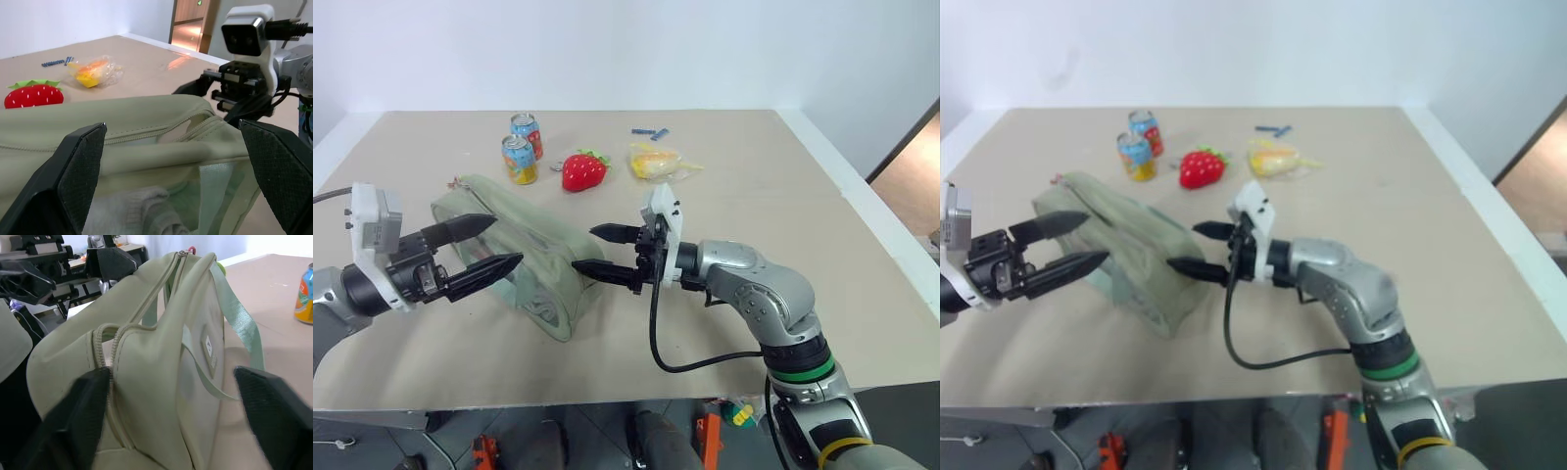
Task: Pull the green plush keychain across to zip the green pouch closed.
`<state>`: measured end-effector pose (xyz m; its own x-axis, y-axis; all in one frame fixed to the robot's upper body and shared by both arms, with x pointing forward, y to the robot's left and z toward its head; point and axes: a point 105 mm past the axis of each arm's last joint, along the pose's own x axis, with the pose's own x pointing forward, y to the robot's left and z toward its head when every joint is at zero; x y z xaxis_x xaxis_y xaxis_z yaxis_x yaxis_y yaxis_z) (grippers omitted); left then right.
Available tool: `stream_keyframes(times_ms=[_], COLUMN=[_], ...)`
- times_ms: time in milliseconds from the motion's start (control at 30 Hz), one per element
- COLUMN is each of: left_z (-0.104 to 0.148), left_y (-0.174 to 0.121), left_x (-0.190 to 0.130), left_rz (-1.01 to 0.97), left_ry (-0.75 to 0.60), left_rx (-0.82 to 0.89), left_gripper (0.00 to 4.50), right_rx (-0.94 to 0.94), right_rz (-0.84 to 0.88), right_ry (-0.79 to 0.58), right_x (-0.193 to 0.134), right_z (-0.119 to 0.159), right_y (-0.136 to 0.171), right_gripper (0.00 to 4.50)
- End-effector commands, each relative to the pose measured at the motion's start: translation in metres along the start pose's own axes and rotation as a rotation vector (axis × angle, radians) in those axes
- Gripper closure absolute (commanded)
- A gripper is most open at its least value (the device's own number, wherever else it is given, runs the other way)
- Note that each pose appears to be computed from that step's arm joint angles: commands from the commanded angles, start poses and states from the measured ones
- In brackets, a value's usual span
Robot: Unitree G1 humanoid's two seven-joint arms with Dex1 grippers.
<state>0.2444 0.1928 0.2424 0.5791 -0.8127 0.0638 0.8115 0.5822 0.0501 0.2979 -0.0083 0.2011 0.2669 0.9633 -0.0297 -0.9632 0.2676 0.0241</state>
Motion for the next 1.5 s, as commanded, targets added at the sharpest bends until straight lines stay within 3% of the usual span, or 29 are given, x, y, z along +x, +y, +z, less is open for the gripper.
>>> stream_keyframes(times_ms=[33,67,267,467,633,967,1033,1367,1400,1500], left_z=[0.012,0.012,0.013,0.013,0.007,-0.008,-0.009,-0.019,-0.02,-0.026], left_y=[-0.003,-0.003,-0.005,-0.007,-0.014,-0.03,-0.031,-0.031,-0.03,-0.032], left_x=[0.003,0.003,0.006,0.014,0.024,0.038,0.041,0.053,0.055,0.056], left_rz=[-0.012,-0.014,-0.024,-0.048,-0.099,-0.187,-0.192,-0.202,-0.208,-0.241], left_ry=[-0.049,-0.051,-0.051,-0.057,-0.053,-0.028,-0.031,-0.039,-0.037,-0.004], left_rx=[0.017,0.015,0.014,0.003,-0.027,-0.089,-0.094,-0.103,-0.097,-0.072], left_gripper=[0.0,0.0,0.0,0.0,0.0,0.0,0.0,0.0,0.0,0.0], right_rx=[-0.04,-0.04,-0.051,-0.187,-0.427,-0.59,-0.557,-0.448,-0.438,-0.431], right_rz=[0.01,0.009,0.02,0.027,0.037,0.042,0.036,-0.171,-0.191,-0.252], right_ry=[-0.035,-0.038,-0.029,0.0,0.114,0.294,0.297,-0.055,-0.078,-0.107], right_x=[0.006,0.006,0.003,-0.019,-0.061,-0.105,-0.109,-0.124,-0.127,-0.135], right_z=[0.01,0.01,0.009,0.025,0.046,0.043,0.044,0.1,0.103,0.107], right_y=[0.003,0.003,0.005,-0.01,-0.054,-0.115,-0.12,-0.124,-0.122,-0.116], right_gripper=[2.2,2.39,4.47,4.47,4.47,4.47,3.76,0.3,0.04,0.04])
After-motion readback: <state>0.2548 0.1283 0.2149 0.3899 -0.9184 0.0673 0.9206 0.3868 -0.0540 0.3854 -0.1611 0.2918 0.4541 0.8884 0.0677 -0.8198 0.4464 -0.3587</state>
